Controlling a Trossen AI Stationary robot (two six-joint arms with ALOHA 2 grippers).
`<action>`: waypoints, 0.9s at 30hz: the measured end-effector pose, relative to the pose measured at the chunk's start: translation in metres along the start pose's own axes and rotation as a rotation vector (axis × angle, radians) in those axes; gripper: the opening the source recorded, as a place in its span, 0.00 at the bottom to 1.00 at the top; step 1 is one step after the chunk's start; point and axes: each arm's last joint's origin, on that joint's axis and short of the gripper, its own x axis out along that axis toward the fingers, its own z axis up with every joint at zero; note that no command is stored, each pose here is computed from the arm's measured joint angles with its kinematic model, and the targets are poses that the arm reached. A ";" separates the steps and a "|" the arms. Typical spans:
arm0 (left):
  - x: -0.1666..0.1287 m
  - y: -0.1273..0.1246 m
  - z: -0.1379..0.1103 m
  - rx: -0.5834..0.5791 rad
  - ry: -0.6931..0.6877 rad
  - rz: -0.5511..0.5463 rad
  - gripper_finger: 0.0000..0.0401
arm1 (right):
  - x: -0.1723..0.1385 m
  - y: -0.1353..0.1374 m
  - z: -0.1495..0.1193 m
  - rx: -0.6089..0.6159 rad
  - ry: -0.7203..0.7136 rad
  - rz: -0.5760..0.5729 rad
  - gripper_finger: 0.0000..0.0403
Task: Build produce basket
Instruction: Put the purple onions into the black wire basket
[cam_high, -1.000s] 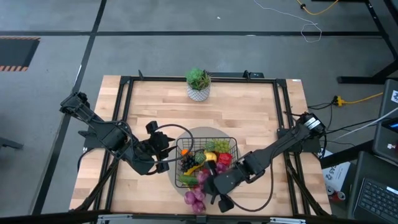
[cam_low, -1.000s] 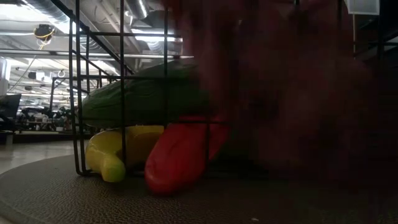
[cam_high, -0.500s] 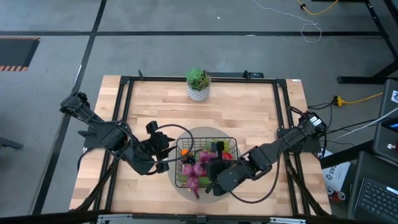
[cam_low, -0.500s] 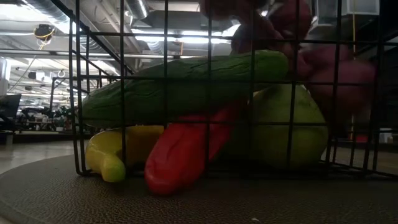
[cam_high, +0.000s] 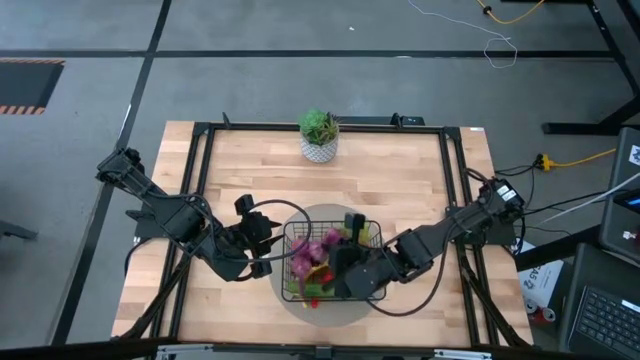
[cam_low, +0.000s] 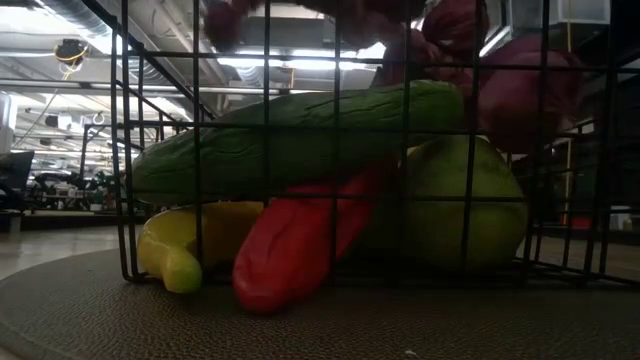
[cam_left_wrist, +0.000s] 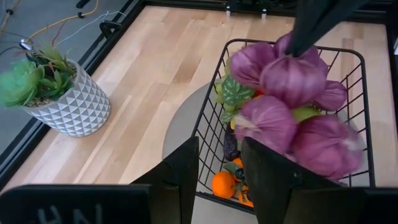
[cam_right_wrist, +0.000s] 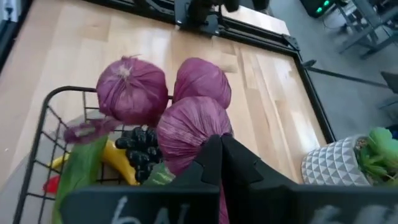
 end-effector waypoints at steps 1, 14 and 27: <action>0.000 0.000 0.000 0.000 0.000 0.000 0.29 | 0.001 -0.001 0.000 0.002 0.003 0.001 0.00; 0.000 0.000 0.000 0.000 0.000 0.000 0.29 | 0.018 -0.009 -0.006 0.049 0.105 0.212 0.00; 0.000 0.000 0.000 0.000 0.000 0.000 0.29 | 0.018 -0.008 -0.005 0.029 0.088 0.219 0.02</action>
